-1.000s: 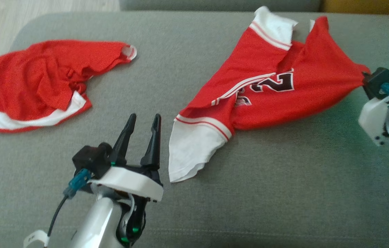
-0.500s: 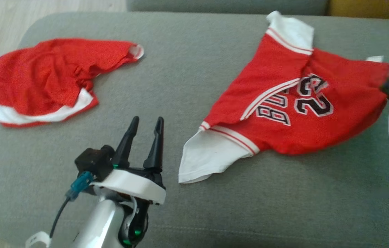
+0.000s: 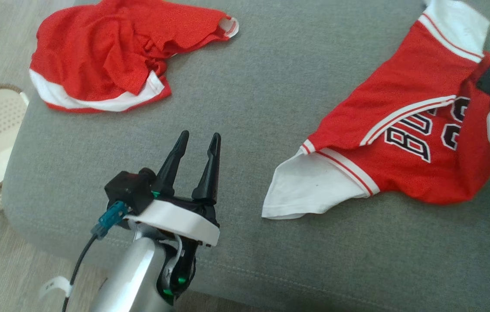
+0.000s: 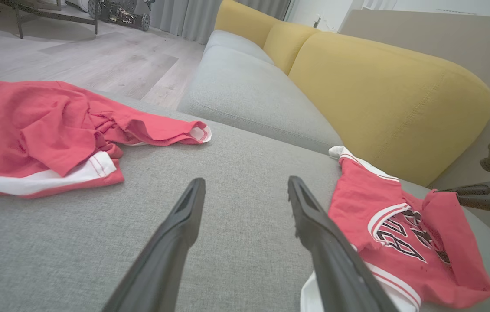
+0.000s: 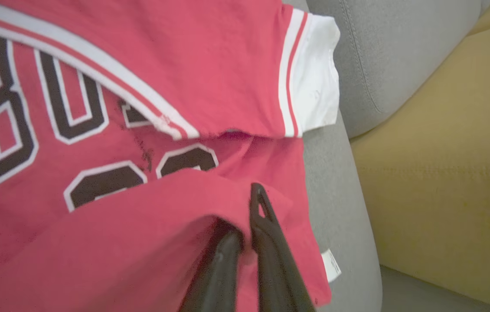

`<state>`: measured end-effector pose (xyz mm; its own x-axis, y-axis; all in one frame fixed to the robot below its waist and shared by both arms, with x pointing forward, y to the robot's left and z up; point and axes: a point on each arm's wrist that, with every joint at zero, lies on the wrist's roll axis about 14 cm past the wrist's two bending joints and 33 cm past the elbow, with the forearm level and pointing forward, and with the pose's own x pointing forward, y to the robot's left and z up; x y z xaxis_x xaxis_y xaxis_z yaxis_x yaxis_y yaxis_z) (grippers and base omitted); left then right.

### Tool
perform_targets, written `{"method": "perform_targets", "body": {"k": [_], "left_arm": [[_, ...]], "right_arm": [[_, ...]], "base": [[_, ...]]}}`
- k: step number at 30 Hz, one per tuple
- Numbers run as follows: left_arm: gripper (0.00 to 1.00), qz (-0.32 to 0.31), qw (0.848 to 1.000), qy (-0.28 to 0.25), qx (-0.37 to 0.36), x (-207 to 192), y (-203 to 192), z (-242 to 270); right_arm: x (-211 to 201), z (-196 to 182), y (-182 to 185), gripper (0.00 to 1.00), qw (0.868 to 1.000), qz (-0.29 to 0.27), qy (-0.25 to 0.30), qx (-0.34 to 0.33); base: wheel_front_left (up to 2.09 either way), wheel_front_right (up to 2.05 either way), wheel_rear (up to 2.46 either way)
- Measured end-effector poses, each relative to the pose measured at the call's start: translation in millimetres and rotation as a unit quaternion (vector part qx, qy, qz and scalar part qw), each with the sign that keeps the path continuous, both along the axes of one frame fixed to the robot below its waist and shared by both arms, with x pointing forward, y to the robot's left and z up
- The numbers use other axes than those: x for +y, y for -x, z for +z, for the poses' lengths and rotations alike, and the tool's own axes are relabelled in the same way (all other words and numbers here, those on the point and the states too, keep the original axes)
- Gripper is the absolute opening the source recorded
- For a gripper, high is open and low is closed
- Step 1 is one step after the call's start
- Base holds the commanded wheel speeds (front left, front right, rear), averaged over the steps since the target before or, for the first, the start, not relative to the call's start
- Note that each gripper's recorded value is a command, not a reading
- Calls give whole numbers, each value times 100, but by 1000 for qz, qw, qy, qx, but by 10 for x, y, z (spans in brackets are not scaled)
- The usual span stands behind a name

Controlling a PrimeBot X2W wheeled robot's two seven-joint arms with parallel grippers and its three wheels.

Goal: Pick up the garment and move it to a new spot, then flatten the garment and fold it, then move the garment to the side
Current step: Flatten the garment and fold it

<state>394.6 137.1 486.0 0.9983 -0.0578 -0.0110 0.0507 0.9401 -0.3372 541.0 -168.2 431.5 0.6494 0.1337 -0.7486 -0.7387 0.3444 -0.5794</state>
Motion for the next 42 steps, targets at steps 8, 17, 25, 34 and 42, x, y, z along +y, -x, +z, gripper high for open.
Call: {"method": "perform_targets", "body": {"k": [8,17,25,34,42], "left_arm": [[100,3,1000,0,10,10,-30,-75],[100,-34,999,5,-9,-236,-143,26],[100,-66,997,9,-39,-457,-210,218],[100,-92,995,8,-44,-640,-136,240],[100,-108,994,4,-28,-715,-129,117]], "right_arm": [[-41,33,-389,100,998,-17,-31,-48],[-370,433,-461,100,980,-107,-124,-117],[-608,666,-155,100,901,-207,-331,-192],[-650,348,566,100,788,-308,-491,-207],[-572,286,879,100,752,-322,-529,-225]], "base": [[0,0,0],[0,0,0],[0,0,0],[0,0,0],[0,0,0]]}}
